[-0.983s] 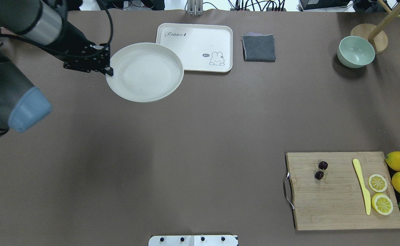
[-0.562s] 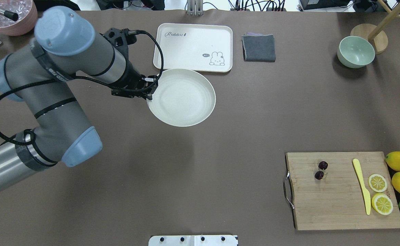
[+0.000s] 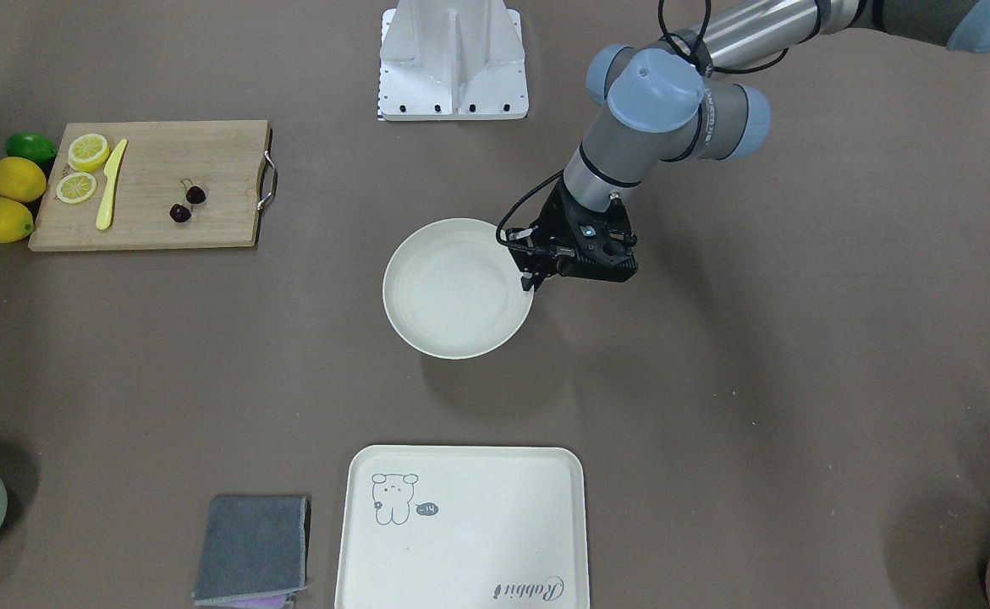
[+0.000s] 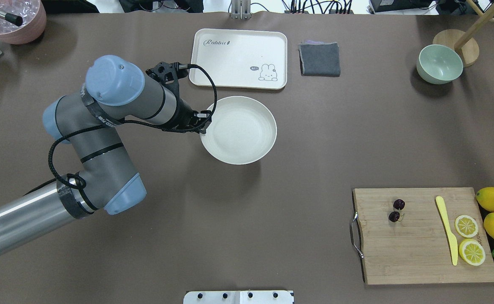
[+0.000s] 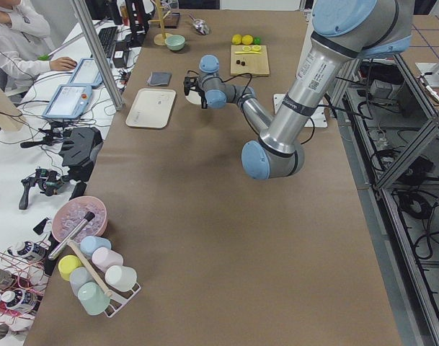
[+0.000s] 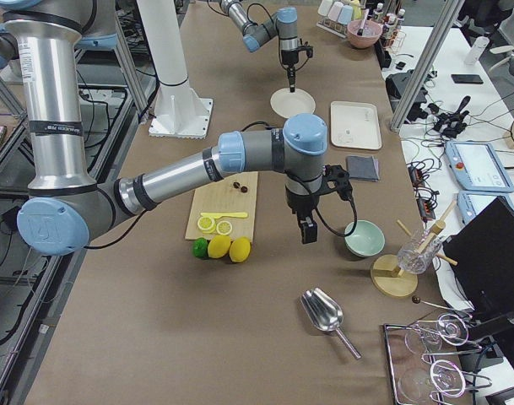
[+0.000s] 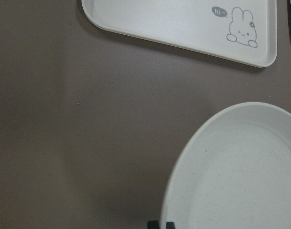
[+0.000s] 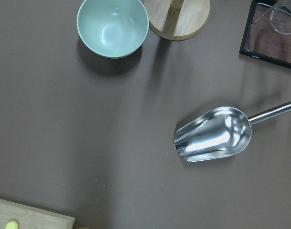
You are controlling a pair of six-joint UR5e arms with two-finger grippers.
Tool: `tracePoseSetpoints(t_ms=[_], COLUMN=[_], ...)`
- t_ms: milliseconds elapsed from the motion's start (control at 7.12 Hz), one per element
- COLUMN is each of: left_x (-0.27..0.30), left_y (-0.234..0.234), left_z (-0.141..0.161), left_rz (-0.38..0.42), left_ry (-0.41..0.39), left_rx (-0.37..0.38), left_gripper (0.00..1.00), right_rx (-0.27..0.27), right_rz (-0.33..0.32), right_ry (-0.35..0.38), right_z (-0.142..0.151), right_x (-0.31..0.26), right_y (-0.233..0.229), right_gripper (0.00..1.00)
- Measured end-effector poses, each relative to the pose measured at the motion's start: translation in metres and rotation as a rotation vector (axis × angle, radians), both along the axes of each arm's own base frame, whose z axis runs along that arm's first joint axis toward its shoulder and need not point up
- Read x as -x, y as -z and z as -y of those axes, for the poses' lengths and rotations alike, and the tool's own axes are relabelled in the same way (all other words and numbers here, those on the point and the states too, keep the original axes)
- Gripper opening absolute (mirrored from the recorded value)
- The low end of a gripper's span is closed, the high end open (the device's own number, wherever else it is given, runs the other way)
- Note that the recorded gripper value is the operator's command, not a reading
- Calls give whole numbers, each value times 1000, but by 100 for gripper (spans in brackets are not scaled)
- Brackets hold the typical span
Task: Place red cherry on plate
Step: 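Drag the white plate with the left gripper toward the table center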
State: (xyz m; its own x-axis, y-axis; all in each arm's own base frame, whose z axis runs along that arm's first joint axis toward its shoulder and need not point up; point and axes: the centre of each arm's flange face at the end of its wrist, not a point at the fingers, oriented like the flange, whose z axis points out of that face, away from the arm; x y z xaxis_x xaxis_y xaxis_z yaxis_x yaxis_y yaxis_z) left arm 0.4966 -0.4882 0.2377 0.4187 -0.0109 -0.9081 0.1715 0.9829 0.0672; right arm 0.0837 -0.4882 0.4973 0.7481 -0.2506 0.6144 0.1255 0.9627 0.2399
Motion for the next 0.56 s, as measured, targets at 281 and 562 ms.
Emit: tracePoseSetpoints(t_ms=[281,562], left_x=[-21,-39], left_y=[-27,-32], left_z=[-10,-27], left_rz=[-11,-8], left_ry=[2,11], left_rx=[-25,-47], left_gripper=[0,0], right_rx=[2,4], right_rz=[-1,-3], right_ry=[-1,-10], right_z=[0,-2], right_x=[-1,-5], right_y=[-1,-2], right_gripper=[100,100])
